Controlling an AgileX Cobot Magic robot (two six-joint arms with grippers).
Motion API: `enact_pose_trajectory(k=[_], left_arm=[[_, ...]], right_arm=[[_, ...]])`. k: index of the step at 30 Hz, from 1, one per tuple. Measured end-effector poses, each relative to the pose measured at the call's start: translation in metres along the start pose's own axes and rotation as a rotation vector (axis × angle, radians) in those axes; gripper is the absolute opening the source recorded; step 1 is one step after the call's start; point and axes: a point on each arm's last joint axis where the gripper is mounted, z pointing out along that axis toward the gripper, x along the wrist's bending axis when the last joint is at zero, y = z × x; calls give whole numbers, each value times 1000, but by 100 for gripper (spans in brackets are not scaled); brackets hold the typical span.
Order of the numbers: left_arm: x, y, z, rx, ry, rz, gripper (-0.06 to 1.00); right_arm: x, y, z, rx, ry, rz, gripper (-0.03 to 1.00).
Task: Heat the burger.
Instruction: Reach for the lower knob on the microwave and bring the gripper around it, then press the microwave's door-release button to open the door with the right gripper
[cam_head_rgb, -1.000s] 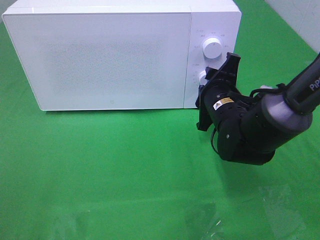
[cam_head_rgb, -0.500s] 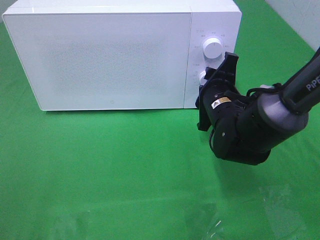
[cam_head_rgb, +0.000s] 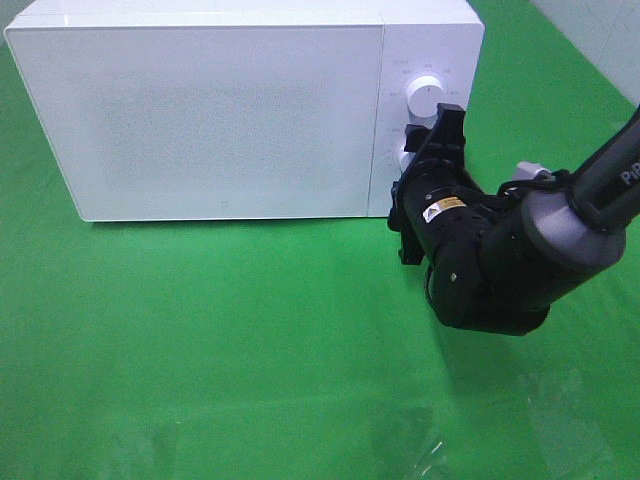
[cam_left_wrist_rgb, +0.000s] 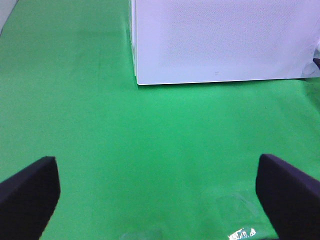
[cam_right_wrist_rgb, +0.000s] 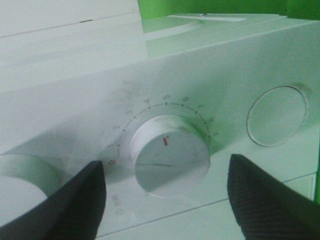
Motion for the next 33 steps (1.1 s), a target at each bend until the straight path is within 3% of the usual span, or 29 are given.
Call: enact_pose_trajectory(k=[8, 13, 15, 18, 21, 22, 24, 27, 28, 29, 31, 32, 33], left_arm=[[0, 0, 0, 0, 0, 0, 99], [0, 0, 0, 0, 0, 0, 99], [0, 0, 0, 0, 0, 0, 99], [0, 0, 0, 0, 0, 0, 99], [0, 0, 0, 0, 0, 0, 99], [0, 0, 0, 0, 0, 0, 99], [0, 0, 0, 0, 0, 0, 99], [0, 0, 0, 0, 0, 0, 99], [0, 0, 0, 0, 0, 0, 99], [0, 0, 0, 0, 0, 0, 99], [0, 0, 0, 0, 0, 0, 99], [0, 0, 0, 0, 0, 0, 99], [0, 0, 0, 0, 0, 0, 99]], right_arm=[[8, 5, -20, 74, -11, -129, 66], [15, 7, -36, 153, -62, -248, 66], [22, 4, -47, 243, -122, -397, 66], [24, 3, -50, 267, -138, -444, 66], [34, 0, -58, 353, -193, -637, 66], [34, 0, -58, 353, -193, -637, 66], [43, 0, -67, 439, -232, -868, 66], [46, 1, -69, 457, -237, -911, 66], [51, 4, -72, 508, -268, -1012, 66], [51, 4, -72, 508, -268, -1012, 66], [63, 9, -73, 623, -329, -1190, 66], [63, 9, -73, 623, -329, -1190, 66], [71, 11, -74, 687, -345, -1280, 66]])
